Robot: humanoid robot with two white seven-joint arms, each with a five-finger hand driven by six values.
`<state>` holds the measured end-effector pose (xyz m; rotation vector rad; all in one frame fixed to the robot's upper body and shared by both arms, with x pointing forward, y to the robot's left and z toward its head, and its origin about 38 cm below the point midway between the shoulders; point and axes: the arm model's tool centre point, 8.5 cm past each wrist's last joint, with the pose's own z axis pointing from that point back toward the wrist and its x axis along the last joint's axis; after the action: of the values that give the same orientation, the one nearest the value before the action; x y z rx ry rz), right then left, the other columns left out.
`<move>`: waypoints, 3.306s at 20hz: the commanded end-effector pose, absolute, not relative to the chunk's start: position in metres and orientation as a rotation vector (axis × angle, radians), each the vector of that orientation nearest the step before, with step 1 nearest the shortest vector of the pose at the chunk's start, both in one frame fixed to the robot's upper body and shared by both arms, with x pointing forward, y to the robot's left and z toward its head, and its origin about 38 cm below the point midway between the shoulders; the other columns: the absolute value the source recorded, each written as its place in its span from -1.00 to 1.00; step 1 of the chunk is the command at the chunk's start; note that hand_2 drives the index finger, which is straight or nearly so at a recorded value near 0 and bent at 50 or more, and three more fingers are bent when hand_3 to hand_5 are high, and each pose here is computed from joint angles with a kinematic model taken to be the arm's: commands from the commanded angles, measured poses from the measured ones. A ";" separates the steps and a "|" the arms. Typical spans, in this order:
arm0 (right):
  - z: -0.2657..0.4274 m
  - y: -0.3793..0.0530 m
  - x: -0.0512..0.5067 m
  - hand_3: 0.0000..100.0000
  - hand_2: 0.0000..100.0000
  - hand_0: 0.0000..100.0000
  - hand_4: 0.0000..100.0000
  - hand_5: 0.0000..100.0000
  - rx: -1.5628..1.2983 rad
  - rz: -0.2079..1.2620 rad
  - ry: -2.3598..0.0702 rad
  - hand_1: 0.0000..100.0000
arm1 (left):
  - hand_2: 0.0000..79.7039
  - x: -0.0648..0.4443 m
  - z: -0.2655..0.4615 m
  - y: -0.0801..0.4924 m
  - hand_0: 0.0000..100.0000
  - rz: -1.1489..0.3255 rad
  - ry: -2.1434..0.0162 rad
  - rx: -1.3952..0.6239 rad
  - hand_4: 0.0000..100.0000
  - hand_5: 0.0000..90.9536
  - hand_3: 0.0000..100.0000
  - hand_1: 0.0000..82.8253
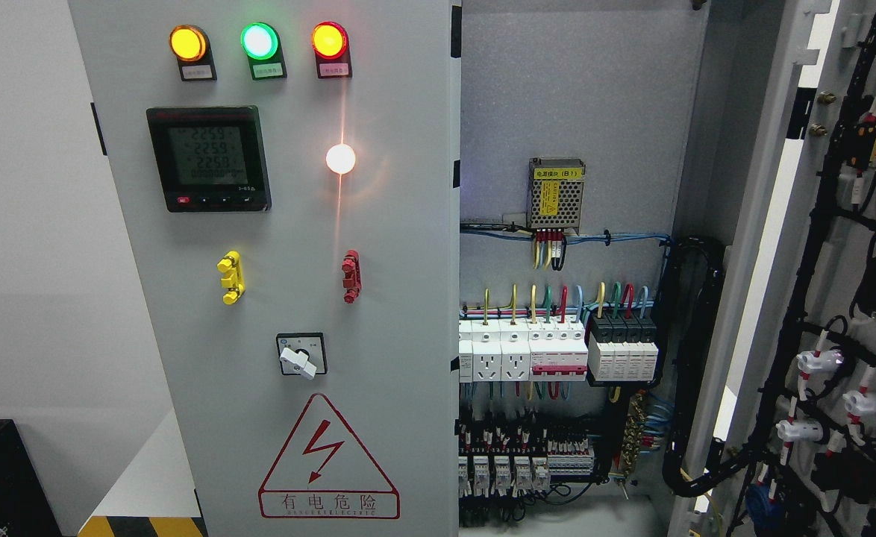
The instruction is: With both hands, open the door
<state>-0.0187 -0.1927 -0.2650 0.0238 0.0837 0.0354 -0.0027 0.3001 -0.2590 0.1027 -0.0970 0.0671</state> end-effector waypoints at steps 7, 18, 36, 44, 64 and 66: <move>-0.249 -0.206 0.073 -1.00 -1.00 -0.62 -1.00 -1.00 0.006 0.004 -0.282 -1.00 | -1.00 -0.017 -0.263 0.236 -1.00 0.068 -0.043 0.024 -1.00 -1.00 -1.00 -1.00; -0.135 -0.216 0.155 -1.00 -1.00 -0.62 -1.00 -1.00 0.002 0.043 -0.813 -1.00 | -1.00 -0.018 -0.263 0.240 -1.00 0.073 -0.054 0.016 -1.00 -1.00 -1.00 -1.00; 0.048 -0.174 0.198 -1.00 -1.00 -0.62 -1.00 -1.00 0.189 0.229 -1.589 -1.00 | -1.00 -0.022 -0.263 0.245 -1.00 0.069 -0.034 0.026 -1.00 -1.00 -1.00 -1.00; 0.093 -0.158 0.240 -1.00 -1.00 -0.62 -1.00 -1.00 0.226 0.239 -1.764 -1.00 | -1.00 -0.020 -0.263 0.243 -1.00 0.072 -0.046 0.024 -1.00 -1.00 -1.00 -1.00; 0.218 -0.121 0.334 -1.00 -1.00 -0.62 -1.00 -1.00 0.413 0.077 -2.063 -1.00 | -1.00 -0.015 -0.264 0.232 -1.00 0.063 -0.044 0.079 -1.00 -1.00 -1.00 -1.00; 0.223 -0.121 0.339 -1.00 -1.00 -0.62 -1.00 -1.00 0.428 0.073 -2.058 -1.00 | -1.00 -0.015 -0.263 0.234 -1.00 0.064 -0.044 0.110 -1.00 -1.00 -1.00 -1.00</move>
<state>0.3249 -0.1351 0.1801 0.3070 -1.9849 0.1581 -0.0022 0.2357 -0.2639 0.0752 -0.0697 0.0681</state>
